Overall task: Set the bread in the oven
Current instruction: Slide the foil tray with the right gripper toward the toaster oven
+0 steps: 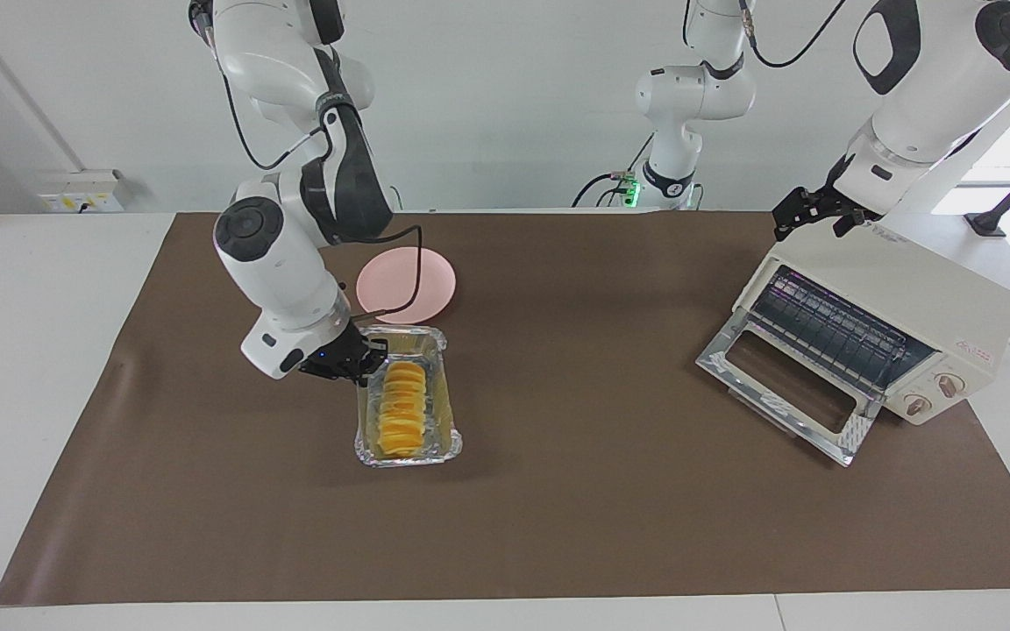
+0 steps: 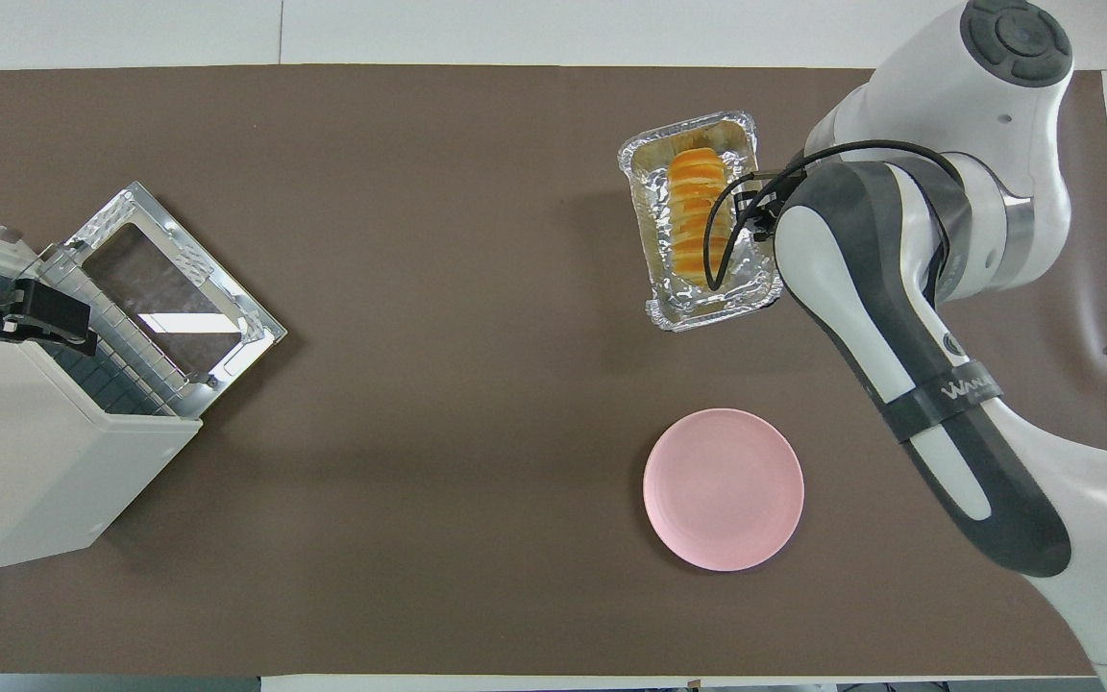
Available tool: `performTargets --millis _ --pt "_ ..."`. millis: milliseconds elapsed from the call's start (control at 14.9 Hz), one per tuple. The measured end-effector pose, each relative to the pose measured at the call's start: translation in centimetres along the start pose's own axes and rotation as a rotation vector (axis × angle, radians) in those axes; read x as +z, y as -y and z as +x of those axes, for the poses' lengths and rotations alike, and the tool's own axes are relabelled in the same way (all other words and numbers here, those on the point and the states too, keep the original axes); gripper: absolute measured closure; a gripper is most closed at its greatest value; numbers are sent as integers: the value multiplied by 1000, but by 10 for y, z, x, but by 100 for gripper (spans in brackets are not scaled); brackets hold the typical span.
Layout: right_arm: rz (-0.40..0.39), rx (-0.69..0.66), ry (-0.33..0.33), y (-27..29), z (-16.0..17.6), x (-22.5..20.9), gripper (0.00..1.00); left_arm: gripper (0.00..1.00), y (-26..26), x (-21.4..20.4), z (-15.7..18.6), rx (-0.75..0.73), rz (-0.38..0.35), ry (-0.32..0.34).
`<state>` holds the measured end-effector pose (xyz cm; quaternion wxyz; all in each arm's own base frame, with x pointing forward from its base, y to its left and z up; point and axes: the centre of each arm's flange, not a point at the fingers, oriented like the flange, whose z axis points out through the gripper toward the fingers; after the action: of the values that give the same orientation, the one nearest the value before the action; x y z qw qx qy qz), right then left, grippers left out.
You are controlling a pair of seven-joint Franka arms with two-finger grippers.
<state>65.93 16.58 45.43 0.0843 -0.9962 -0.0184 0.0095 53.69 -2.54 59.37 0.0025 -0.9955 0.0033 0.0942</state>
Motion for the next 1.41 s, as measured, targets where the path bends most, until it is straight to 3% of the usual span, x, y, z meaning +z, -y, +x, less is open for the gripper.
performTargets --millis 134,403,738,1208,1409 --pt "54 50 -7 42 -6 -8 98 0 0 0 0 0 0 0" --pt "74 104 -9 139 -35 0 98 0 0 0 0 0 0 0" --pt "95 118 -24 234 -65 54 98 0 0 0 0 0 0 0" --pt "87 134 16 244 -74 139 98 0 0 0 0 0 0 0" --pt "91 145 1 238 -83 164 98 0 0 0 0 0 0 0"
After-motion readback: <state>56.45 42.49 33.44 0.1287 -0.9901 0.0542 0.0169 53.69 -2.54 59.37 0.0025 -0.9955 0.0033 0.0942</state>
